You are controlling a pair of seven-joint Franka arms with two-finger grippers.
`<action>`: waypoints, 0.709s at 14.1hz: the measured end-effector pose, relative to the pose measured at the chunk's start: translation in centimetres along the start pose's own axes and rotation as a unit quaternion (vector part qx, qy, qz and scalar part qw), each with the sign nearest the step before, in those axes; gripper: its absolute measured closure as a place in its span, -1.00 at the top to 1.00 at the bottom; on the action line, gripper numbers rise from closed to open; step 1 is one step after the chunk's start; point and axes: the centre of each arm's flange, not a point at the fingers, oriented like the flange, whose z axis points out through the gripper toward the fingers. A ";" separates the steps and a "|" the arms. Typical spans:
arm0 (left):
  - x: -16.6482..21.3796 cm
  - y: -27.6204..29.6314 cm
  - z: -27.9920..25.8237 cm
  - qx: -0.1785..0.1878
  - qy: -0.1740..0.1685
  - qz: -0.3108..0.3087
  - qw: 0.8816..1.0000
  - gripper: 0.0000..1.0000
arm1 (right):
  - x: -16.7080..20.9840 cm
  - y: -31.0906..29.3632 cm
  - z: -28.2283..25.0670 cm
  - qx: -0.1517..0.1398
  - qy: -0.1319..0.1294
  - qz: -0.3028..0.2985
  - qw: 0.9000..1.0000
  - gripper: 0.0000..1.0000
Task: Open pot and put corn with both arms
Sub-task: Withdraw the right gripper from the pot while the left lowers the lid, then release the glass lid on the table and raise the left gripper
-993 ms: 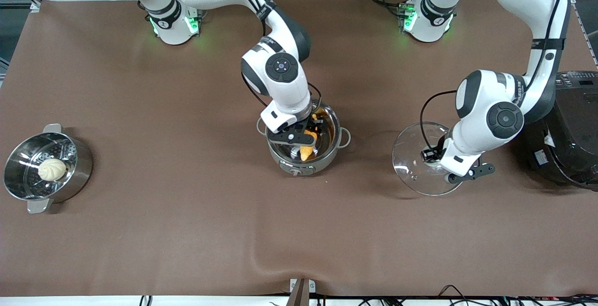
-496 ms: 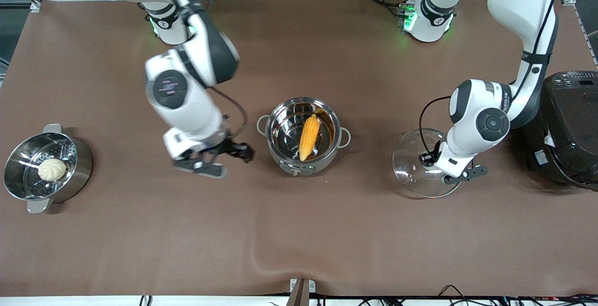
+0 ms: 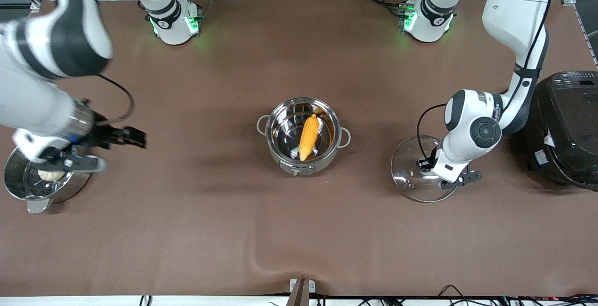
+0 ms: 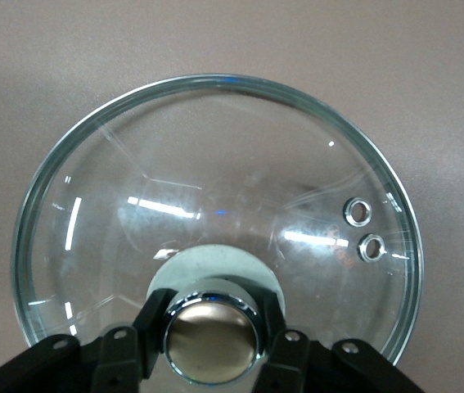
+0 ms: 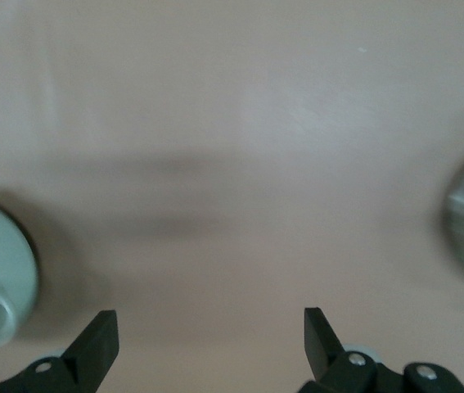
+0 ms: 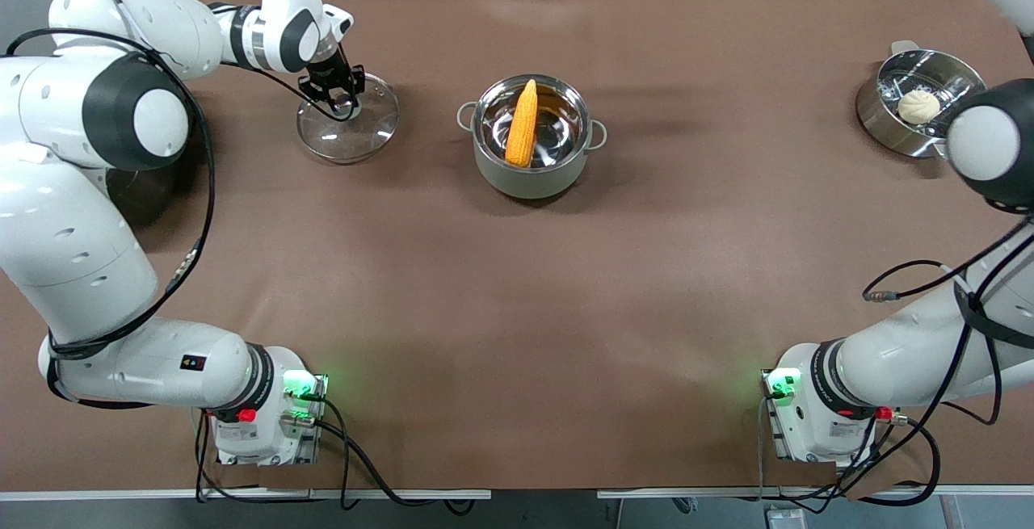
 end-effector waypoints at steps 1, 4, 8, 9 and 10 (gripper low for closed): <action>0.1 0.2 -0.2 -0.001 0.002 0.001 1.000 0.31 | -1.4 1.9 -1.6 0.001 -0.013 -0.009 1.000 1.00; 0.0 0.4 -1.4 -0.002 0.002 0.002 1.000 0.89 | -5.3 4.2 -5.7 0.001 -0.027 -0.007 1.000 1.00; -0.2 -0.3 -8.5 0.008 -0.005 -0.002 1.000 1.00 | -8.4 3.9 -9.6 -0.016 -0.005 0.017 1.000 1.00; -0.5 -0.7 -11.5 0.008 -0.001 -0.004 1.000 1.00 | -8.6 3.9 -9.8 -0.022 -0.003 0.021 1.000 1.00; -0.8 -1.3 -14.8 0.006 0.009 -0.005 1.000 1.00 | -8.6 4.0 -9.7 -0.026 -0.003 0.024 0.999 1.00</action>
